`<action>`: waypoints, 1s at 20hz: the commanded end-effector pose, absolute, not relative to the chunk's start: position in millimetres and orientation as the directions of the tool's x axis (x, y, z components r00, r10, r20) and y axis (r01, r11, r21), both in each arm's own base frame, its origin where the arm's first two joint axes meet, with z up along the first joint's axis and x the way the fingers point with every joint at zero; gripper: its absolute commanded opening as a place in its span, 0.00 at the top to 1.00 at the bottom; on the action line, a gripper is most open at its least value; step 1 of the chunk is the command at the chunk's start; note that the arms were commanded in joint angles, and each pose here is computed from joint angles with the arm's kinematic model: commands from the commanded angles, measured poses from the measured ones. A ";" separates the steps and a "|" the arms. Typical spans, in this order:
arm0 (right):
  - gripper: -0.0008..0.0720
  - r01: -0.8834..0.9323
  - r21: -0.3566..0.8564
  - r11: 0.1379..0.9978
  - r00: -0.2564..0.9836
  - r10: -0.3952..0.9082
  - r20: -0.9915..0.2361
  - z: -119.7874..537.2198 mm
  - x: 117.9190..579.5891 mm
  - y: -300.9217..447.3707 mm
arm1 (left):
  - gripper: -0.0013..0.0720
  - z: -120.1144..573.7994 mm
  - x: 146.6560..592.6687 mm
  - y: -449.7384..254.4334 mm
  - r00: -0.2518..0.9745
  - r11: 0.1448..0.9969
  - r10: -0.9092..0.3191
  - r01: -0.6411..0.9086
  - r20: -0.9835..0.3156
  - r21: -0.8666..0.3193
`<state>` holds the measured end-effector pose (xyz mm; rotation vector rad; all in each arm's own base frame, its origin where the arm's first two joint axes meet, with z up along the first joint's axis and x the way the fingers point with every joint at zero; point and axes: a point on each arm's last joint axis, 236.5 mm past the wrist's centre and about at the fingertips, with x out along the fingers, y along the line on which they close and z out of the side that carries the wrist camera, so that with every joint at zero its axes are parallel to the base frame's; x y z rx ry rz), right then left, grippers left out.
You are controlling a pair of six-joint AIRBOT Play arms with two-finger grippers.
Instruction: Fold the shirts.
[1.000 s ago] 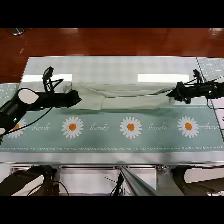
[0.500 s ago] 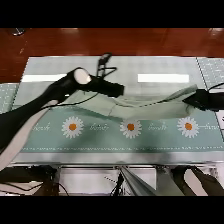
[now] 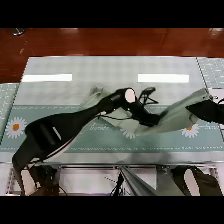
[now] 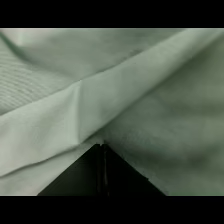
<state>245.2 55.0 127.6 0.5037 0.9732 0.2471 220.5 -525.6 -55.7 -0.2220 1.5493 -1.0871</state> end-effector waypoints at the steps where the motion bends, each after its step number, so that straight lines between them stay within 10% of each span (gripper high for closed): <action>1: 0.96 -0.034 0.516 0.856 0.539 0.450 -0.712 132.0 242.4 71.7 | 0.95 -43.7 216.1 -534.0 -0.338 0.525 -0.685 0.387 -0.646 -0.758; 11: 0.96 -0.283 0.622 0.730 0.415 0.678 -0.606 147.1 289.5 192.0 | 0.95 134.0 433.0 -248.1 0.284 0.719 -0.695 0.297 -0.660 -0.629; 20: 0.96 -0.367 0.629 0.686 0.168 0.713 -0.680 45.9 384.0 365.5 | 0.95 209.4 281.3 -144.1 0.613 0.788 -0.602 0.350 -0.512 -0.507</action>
